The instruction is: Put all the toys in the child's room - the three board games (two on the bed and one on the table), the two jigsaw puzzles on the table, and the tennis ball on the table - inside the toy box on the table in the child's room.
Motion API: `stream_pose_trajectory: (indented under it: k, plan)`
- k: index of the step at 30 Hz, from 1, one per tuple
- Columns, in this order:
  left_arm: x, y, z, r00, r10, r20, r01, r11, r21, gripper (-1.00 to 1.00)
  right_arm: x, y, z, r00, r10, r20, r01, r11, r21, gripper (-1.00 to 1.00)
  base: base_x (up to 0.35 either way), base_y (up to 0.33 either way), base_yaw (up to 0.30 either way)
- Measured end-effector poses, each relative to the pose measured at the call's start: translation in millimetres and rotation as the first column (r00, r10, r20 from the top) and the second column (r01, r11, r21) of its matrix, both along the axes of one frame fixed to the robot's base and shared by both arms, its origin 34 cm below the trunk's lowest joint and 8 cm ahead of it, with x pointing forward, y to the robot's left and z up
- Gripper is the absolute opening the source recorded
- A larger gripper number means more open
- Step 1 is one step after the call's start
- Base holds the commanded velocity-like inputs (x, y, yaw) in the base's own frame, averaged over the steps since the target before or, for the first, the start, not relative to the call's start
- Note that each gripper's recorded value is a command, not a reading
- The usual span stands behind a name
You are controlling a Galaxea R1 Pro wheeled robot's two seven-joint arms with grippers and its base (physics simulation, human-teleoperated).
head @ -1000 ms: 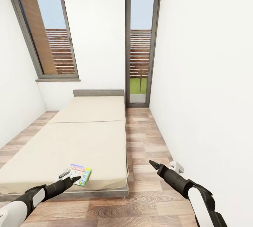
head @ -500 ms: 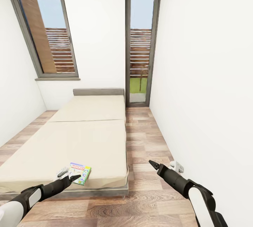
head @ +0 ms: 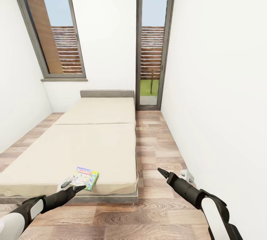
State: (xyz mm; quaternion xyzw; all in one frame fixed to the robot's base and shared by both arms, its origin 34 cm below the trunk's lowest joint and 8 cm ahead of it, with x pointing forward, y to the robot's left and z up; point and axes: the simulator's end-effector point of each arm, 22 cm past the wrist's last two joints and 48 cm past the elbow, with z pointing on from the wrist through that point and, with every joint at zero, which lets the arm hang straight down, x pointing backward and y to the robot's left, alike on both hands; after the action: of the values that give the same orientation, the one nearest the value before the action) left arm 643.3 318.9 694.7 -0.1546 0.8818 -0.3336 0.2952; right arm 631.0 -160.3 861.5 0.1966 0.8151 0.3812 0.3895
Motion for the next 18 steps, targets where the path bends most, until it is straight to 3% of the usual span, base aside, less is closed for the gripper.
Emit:
stream_pose_trajectory:
  k: [9,14,18]
  plan:
    - [-2,-1,-19,1.0,-0.004,-0.007,0.004,1.0,-0.01,1.0,0,1,-20,1.0,0.001,-0.013,-0.001,1.0,0.008,1.0,0.0,0.0,0.093]
    - [-3,-9,-20,0.999,-0.029,0.014,0.03,0.998,-0.061,1.0,0,1,-32,1.0,0.0,-0.021,0.0,1.0,0.008,1.0,0.0,0.0,0.093]
    - [-8,5,-23,1.0,-0.027,0.007,0.028,0.996,-0.083,1.0,0,0,-42,1.0,-0.001,-0.027,0.001,1.0,0.008,1.0,0.0,0.0,0.093]
